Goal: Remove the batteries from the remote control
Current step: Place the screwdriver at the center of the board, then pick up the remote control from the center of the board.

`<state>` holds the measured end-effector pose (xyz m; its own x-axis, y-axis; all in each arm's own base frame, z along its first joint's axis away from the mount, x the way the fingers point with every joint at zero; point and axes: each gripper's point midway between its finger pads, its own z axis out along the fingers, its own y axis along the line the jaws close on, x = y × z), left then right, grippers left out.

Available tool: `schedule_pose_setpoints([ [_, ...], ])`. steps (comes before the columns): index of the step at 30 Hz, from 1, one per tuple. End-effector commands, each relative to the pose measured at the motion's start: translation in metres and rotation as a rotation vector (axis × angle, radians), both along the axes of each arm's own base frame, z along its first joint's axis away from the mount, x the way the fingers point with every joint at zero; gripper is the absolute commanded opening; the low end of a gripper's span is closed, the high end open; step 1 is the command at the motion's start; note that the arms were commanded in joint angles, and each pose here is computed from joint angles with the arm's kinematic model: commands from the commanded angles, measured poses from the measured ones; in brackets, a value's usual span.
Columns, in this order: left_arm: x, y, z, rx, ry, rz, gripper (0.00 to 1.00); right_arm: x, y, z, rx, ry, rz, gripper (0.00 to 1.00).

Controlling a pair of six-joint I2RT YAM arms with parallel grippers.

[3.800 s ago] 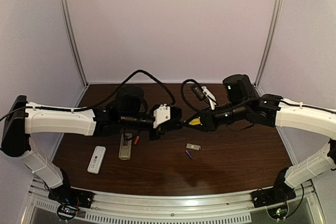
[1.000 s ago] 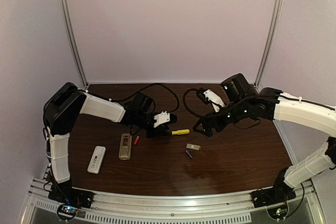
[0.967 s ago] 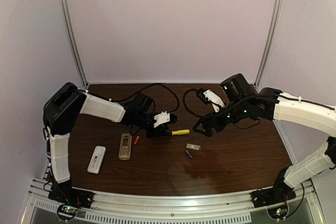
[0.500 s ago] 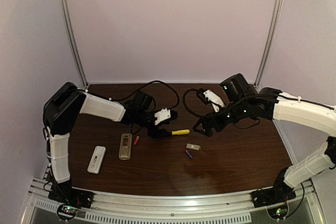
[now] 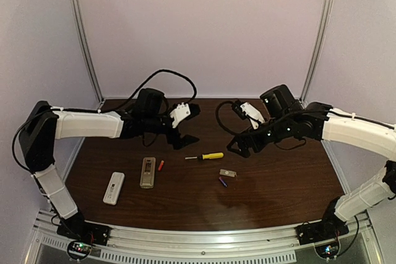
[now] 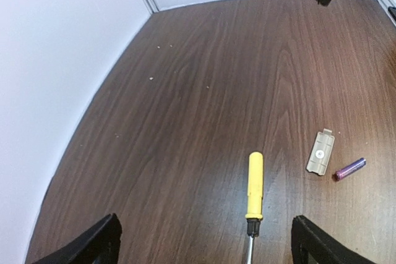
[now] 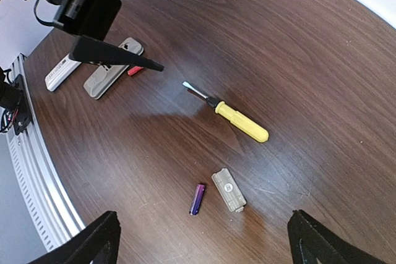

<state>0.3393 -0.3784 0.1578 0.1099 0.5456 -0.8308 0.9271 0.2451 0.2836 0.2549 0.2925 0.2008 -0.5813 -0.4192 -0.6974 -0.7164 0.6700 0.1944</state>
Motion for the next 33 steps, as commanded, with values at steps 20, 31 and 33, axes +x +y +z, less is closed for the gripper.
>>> schedule_pose_setpoints([
  [20,-0.011,0.148,0.064,-0.041,0.094,0.763,0.97,0.034,0.008,0.025,0.036,-0.113,-0.079,0.96],
  [31,-0.044,0.205,0.06,-0.091,0.304,1.061,0.97,0.039,0.001,0.031,0.061,-0.12,-0.152,0.96],
  [33,-0.053,0.212,0.055,-0.08,0.354,1.094,0.97,0.039,0.0,0.033,0.064,-0.116,-0.164,0.99],
])
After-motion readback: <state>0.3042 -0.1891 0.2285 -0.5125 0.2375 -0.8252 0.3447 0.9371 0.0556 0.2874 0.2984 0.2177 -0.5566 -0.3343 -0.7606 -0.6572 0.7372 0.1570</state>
